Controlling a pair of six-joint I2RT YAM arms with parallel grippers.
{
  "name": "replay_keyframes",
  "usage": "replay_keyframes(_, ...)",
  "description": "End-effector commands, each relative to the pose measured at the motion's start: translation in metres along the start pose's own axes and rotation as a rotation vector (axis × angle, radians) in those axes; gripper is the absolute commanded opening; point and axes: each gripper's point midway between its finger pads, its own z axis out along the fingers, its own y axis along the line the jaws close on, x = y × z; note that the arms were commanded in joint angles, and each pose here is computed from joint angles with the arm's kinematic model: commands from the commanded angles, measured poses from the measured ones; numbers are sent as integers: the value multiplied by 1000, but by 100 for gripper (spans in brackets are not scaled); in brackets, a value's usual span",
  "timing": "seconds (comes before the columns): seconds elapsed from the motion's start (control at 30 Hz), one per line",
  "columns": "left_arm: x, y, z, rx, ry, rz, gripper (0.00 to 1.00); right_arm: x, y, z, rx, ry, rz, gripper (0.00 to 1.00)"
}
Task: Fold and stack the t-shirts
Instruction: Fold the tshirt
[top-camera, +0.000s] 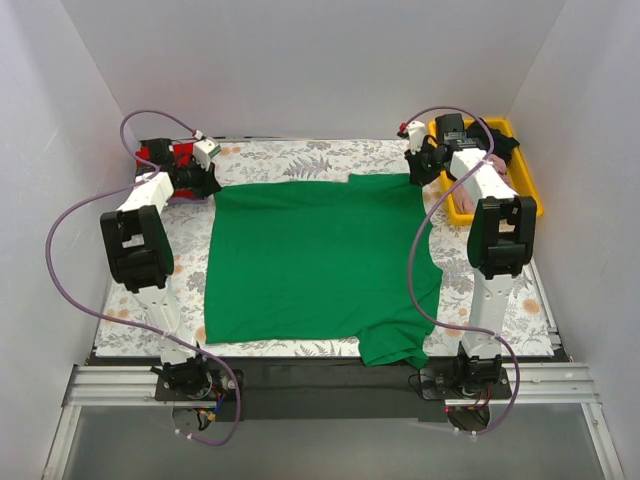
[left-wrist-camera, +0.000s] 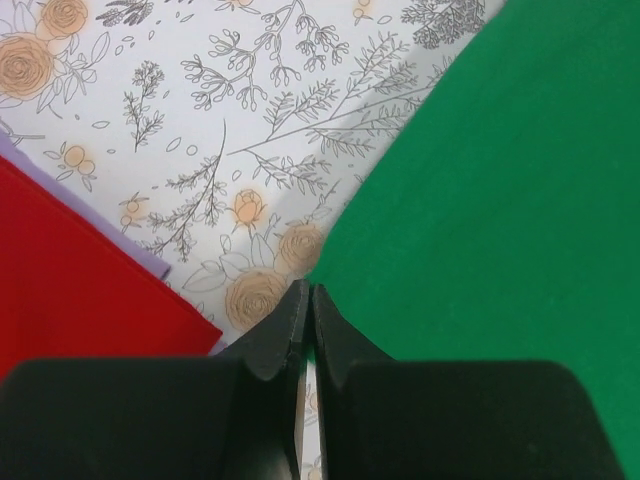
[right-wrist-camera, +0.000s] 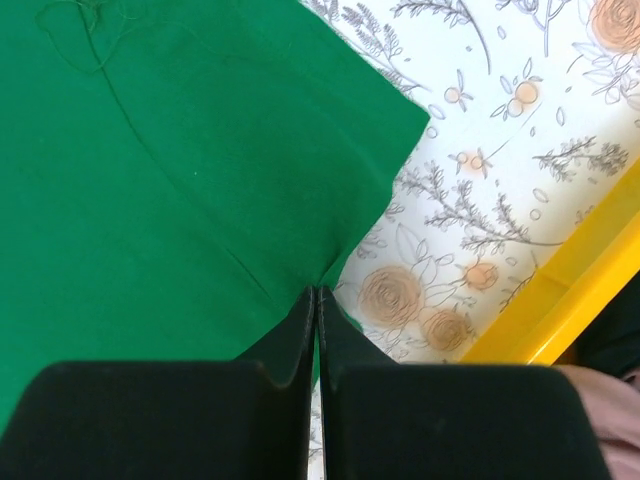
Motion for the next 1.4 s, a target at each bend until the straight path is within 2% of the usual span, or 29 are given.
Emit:
replay_keyframes(0.0, -26, -2, -40, -34, -77, 95, 0, -14, 6, -32, 2, -61, -13, 1)
replay_keyframes(0.57, -1, -48, -78, -32, -54, 195, 0, 18, 48, -76, -24, -44, -21, 1)
replay_keyframes(0.73, 11, -56, -81, -30, -31, 225, 0, 38, 61, -75, -47, -14, -2, 1)
replay_keyframes(1.17, 75, -69, -71, 10, 117, 267, 0, 82, 88, -59, -109, 56, 34, 1)
replay_keyframes(1.37, 89, -80, -68, 49, 145, 239, 0, 105, 90, -46, -111, 114, 41, 1)
